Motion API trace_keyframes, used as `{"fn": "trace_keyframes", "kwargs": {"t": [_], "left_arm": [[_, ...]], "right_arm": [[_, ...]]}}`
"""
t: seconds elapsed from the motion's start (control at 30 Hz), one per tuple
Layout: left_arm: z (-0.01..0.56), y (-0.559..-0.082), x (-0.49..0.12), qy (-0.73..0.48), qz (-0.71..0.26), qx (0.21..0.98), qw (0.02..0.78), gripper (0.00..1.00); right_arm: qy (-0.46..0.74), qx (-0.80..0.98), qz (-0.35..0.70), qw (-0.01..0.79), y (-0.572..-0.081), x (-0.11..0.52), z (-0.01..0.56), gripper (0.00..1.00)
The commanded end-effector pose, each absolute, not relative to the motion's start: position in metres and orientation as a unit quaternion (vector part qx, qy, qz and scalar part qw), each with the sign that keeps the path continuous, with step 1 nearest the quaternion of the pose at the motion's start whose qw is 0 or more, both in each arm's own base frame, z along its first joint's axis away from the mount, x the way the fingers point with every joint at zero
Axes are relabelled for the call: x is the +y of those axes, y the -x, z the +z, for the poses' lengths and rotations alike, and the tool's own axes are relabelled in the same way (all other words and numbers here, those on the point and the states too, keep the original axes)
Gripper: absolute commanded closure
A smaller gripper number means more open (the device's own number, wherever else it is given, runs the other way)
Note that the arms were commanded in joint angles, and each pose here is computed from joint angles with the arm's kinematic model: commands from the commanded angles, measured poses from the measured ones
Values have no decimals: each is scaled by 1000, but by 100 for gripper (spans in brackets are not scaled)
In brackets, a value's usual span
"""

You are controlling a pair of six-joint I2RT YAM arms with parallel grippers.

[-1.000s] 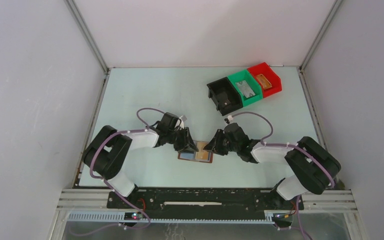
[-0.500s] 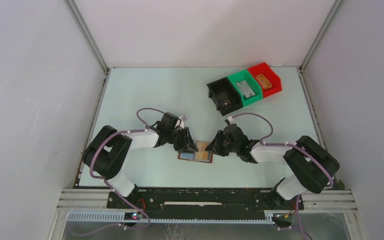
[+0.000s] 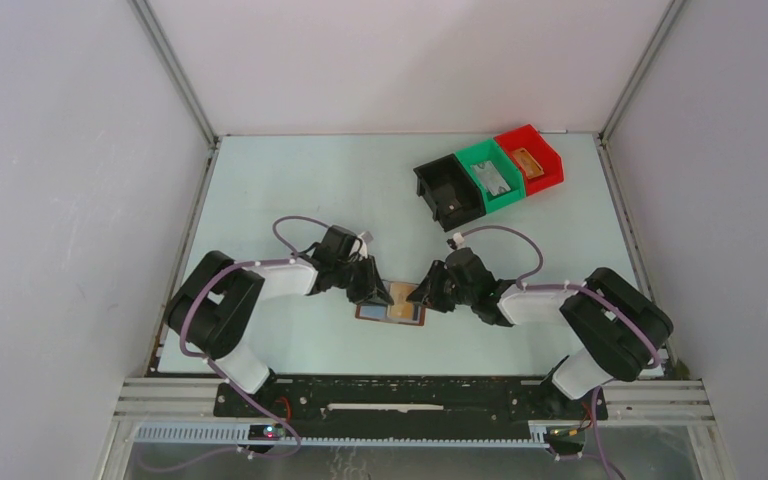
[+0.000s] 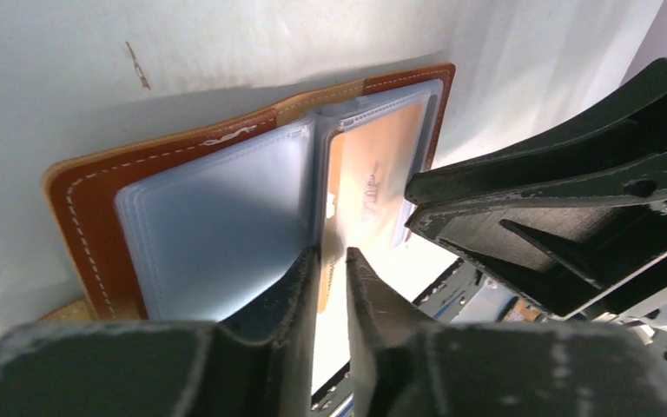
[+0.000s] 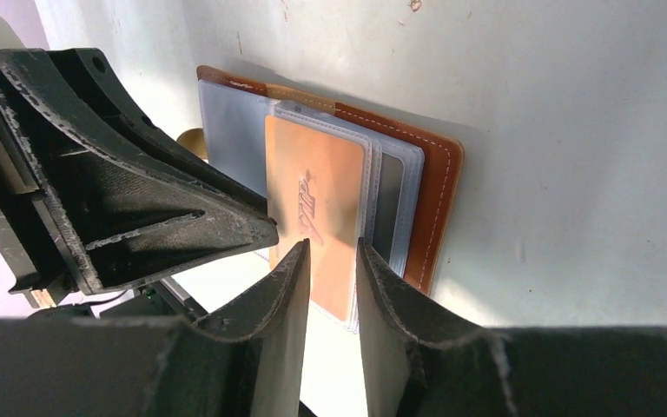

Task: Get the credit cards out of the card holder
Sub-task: Remove the credit card from the card holder.

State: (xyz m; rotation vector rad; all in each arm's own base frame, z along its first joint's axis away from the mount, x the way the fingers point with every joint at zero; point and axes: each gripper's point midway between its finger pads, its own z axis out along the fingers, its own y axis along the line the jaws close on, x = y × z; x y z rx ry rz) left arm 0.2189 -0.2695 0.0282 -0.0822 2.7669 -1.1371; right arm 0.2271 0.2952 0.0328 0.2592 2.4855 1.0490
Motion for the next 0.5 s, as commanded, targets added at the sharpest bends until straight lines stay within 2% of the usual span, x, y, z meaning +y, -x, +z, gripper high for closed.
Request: {"fn": "trace_keyframes", "kwargs": {"t": [0.0,0.13,0.2,0.47], "left_arm": [[25,-213,-268,24,-382,921,70,82],[27,-212,-268,24,-384,920,71,91],[28,-213,-270,22,-389,918,74,99],[30,-215,-265,31,-405,910,82,100]], "right_arm": [[-89,904,364,206,-223,294,21,65],[-91,905,363,202,-222,295,19,65],[-92,905,363,202,-222,295,18,66],[-97,910,353,197,-221,291,12,66]]}}
